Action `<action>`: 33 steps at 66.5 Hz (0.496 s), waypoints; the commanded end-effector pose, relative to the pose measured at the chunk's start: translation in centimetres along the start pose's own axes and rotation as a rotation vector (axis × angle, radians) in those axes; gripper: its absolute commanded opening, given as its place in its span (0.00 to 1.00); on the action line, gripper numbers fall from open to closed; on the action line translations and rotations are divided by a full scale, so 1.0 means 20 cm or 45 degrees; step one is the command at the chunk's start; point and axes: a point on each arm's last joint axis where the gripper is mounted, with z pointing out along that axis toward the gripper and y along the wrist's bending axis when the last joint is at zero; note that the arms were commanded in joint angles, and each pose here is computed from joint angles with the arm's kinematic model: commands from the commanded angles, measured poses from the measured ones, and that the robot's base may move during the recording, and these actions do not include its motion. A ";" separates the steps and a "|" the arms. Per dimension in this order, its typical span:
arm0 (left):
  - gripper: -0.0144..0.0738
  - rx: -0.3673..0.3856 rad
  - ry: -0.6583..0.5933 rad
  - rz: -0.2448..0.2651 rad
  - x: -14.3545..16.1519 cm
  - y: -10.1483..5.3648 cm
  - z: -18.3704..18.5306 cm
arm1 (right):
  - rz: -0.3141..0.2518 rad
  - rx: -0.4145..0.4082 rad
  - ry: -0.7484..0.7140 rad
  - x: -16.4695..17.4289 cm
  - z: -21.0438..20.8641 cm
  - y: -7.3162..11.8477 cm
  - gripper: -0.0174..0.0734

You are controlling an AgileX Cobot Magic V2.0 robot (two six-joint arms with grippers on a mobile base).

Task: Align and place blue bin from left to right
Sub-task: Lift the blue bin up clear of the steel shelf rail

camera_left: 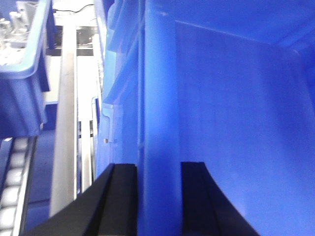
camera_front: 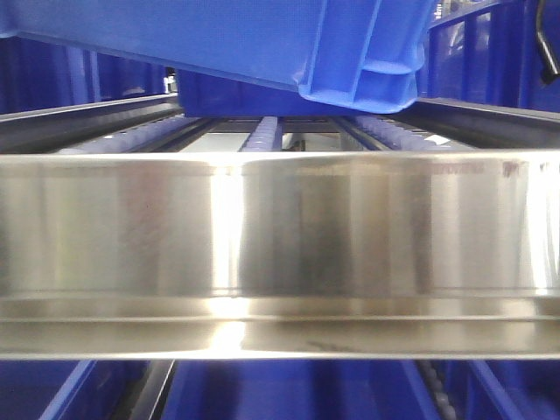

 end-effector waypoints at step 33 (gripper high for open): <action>0.04 0.060 -0.260 -0.039 -0.11 -0.02 -0.10 | -0.047 -0.014 -0.070 -0.02 -0.07 0.01 0.02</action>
